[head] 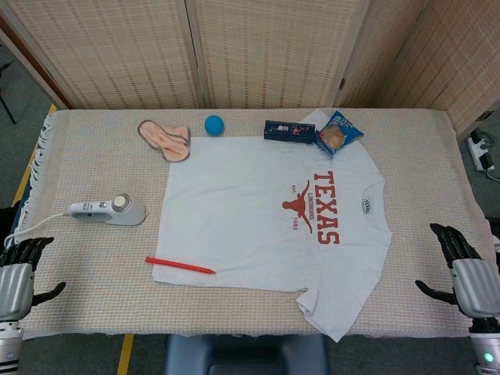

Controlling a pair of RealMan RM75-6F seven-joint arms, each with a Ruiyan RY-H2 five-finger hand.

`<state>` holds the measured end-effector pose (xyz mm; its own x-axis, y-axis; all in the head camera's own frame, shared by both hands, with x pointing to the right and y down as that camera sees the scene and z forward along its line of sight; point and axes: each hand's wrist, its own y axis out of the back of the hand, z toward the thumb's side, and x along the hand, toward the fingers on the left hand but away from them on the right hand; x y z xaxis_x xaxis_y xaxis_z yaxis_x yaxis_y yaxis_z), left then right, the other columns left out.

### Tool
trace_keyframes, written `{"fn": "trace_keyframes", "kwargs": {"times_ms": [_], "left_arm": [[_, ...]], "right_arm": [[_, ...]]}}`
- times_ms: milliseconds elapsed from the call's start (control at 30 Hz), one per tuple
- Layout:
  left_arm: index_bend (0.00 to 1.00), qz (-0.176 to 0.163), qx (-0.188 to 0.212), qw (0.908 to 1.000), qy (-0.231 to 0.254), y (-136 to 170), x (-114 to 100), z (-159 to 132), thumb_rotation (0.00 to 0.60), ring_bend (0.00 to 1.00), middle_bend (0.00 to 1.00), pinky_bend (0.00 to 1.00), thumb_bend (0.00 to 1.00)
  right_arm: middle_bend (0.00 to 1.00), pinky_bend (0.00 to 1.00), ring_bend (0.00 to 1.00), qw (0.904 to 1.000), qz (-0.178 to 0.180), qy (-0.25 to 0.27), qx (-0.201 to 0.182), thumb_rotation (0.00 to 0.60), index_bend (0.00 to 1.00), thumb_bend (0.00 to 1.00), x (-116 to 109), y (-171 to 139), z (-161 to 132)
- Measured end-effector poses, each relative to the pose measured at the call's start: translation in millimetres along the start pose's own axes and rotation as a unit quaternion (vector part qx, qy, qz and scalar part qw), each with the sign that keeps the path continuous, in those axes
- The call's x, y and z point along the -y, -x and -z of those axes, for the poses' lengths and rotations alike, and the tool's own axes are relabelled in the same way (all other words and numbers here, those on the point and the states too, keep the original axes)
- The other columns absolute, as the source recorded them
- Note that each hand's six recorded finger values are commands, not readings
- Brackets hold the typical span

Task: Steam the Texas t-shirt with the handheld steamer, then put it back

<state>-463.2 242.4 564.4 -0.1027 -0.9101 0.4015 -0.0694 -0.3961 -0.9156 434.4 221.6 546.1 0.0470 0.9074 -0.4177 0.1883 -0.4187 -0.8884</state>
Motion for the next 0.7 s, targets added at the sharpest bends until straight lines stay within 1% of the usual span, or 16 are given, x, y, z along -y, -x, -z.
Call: {"fn": "trace_keyframes", "kwargs": {"times_ms": [200,400,533,700], "left_arm": [[0.24,0.000,-0.001,1.0000,-0.001,1,1,2,0.600,0.18,0.24,0.20,0.06],[0.25,0.001,0.005,1.0000,-0.003,-2,0,2,0.600,0.18,0.25,0.20,0.06],[0.26,0.000,0.017,0.9999,-0.002,-15,-1,-3,0.600,0.18,0.25,0.20,0.06],[0.25,0.001,0.033,0.9995,0.000,-37,-1,-13,0.600,0.18,0.25,0.21,0.11]], "right_arm": [[0.09,0.27,0.05,1.0000,-0.001,0.001,-0.005,0.600,0.00,0.02,1,-1,-2],[0.09,0.27,0.05,0.9999,0.009,-0.002,-0.009,0.600,0.00,0.02,-6,-1,-3],[0.09,0.27,0.05,0.9996,0.025,-0.011,-0.012,0.600,0.00,0.02,-17,-1,-4],[0.09,0.27,0.05,0.9992,0.033,-0.018,-0.015,0.600,0.00,0.02,-25,1,-6]]}}
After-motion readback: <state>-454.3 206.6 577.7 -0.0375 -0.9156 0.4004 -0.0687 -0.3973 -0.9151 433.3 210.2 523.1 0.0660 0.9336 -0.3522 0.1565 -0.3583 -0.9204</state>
